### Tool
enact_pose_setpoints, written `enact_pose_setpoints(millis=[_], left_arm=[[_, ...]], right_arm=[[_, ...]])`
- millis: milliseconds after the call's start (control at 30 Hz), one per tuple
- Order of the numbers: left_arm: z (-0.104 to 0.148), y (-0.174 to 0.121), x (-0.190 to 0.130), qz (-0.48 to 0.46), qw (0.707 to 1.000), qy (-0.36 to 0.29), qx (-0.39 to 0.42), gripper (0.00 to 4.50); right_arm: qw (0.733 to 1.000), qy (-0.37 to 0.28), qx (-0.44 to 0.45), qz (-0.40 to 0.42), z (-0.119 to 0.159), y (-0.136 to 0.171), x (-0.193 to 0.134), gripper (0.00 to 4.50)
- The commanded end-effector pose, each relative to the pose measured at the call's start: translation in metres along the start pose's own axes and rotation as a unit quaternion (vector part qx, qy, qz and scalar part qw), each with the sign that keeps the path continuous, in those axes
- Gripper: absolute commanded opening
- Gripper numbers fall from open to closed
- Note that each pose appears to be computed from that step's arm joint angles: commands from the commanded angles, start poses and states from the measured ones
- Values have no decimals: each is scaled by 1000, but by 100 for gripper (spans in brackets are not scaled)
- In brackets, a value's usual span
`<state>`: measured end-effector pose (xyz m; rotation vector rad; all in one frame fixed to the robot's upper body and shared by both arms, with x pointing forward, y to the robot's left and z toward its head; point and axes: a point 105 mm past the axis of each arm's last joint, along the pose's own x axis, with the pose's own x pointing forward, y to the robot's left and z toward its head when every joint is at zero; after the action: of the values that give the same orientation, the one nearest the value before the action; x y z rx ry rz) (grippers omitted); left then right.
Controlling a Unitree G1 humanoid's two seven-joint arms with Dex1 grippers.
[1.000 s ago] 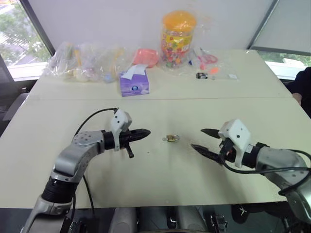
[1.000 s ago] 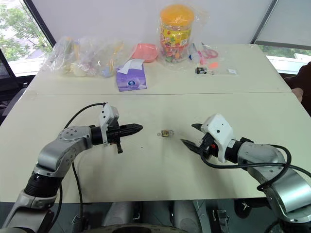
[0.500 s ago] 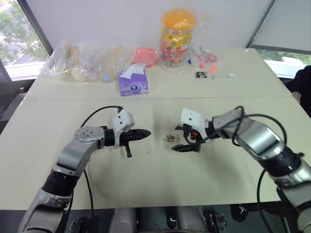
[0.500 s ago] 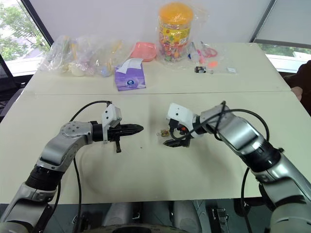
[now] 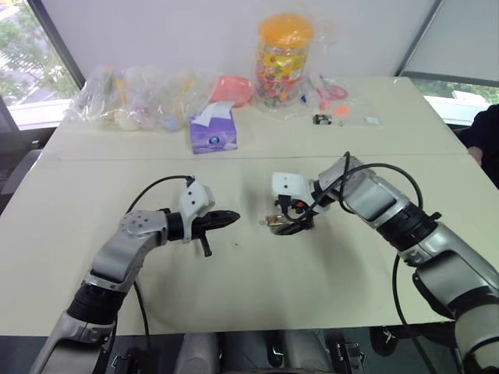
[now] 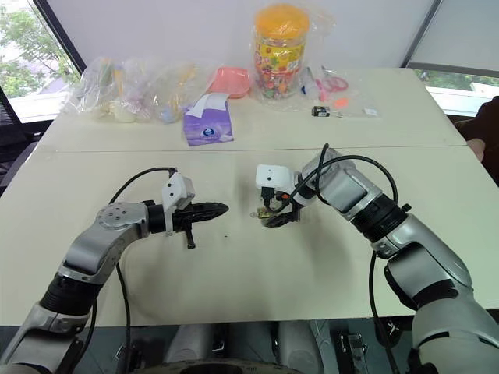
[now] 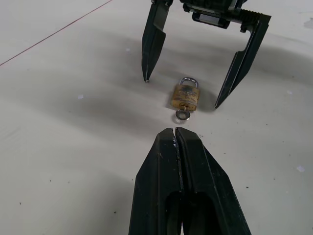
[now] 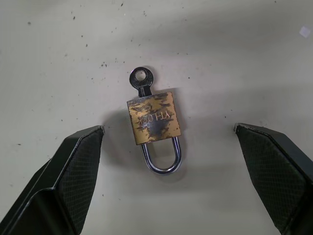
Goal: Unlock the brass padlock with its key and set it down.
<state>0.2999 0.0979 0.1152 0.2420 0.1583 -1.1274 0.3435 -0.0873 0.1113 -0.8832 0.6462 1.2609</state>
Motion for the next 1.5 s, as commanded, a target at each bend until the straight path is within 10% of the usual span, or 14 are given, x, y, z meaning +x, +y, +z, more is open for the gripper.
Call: enact_pose_setpoints(millis=[33,300,567,900,1133,1500], left_arm=[[13,3,-5,10,1000,-17,22,0],[13,8,-6,11,1000,-13,26,0],[12,4,0,-6,1000,-19,-10,0],[39,12,10,-75,985,-49,-144,0],[63,16,20,-112,982,-67,-134,248],[84,24,26,-119,973,-110,-164,248]], right_arm=[[999,17,-28,-4,0,8,9,423],[999,19,-38,-17,9,27,21,70],[979,-9,-122,-162,23,-3,-2,64],[873,-71,-295,-382,40,1,-78,64],[847,-89,-322,-414,53,12,-89,64],[844,-87,-335,-409,57,19,-90,64]])
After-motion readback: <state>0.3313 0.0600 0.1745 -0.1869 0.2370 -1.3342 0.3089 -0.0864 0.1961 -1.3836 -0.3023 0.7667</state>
